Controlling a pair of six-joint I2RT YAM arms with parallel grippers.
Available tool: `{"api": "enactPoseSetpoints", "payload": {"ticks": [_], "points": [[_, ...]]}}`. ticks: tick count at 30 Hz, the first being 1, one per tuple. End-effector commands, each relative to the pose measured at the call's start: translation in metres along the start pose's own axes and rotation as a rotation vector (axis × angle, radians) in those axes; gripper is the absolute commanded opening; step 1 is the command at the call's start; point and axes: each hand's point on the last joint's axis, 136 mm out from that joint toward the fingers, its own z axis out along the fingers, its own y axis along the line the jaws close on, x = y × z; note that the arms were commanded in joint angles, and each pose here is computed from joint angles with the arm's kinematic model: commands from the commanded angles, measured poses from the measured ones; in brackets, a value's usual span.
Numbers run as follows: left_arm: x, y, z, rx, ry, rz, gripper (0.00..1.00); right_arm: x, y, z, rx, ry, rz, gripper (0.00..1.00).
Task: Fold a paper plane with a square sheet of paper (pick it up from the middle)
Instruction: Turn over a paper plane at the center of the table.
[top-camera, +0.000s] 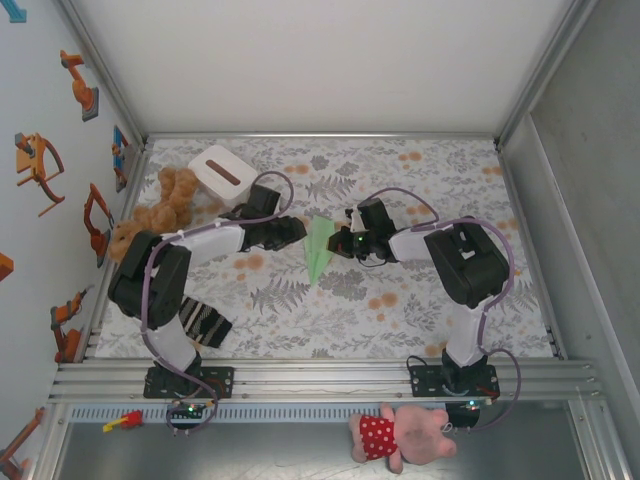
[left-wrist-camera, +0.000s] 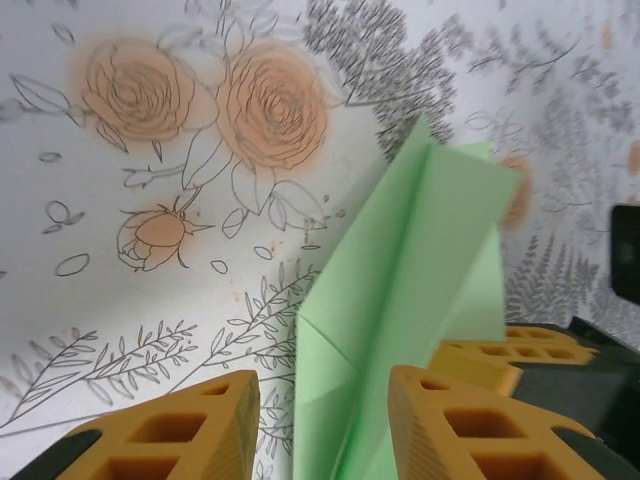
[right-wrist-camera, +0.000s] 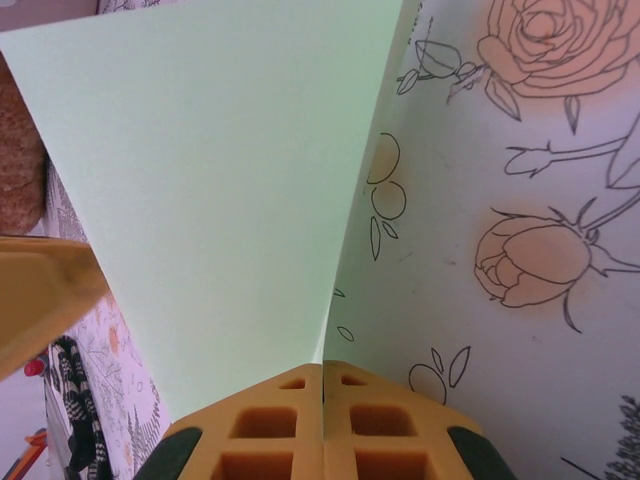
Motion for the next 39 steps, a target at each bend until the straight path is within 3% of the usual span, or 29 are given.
{"api": "enactPoseSetpoints", "payload": {"ticks": [1, 9, 25, 33, 39], "points": [[0.001, -0.005, -0.007, 0.009, 0.000, 0.044, 0.41, 0.003, -0.008, 0.002, -0.001, 0.008, 0.023, 0.04], [0.017, 0.004, 0.019, -0.007, 0.122, 0.014, 0.38, 0.006, -0.016, 0.003, 0.015, 0.014, 0.036, 0.02], [0.020, -0.016, 0.041, 0.108, 0.213, 0.016, 0.36, 0.007, -0.022, 0.003, 0.019, 0.014, 0.048, 0.02], [0.020, -0.019, 0.047, 0.133, 0.236, 0.007, 0.24, 0.002, -0.015, -0.002, -0.012, 0.005, 0.051, 0.04], [0.018, -0.019, 0.044, 0.138, 0.227, 0.014, 0.13, -0.003, -0.001, -0.016, -0.042, -0.014, 0.046, 0.15]]}}
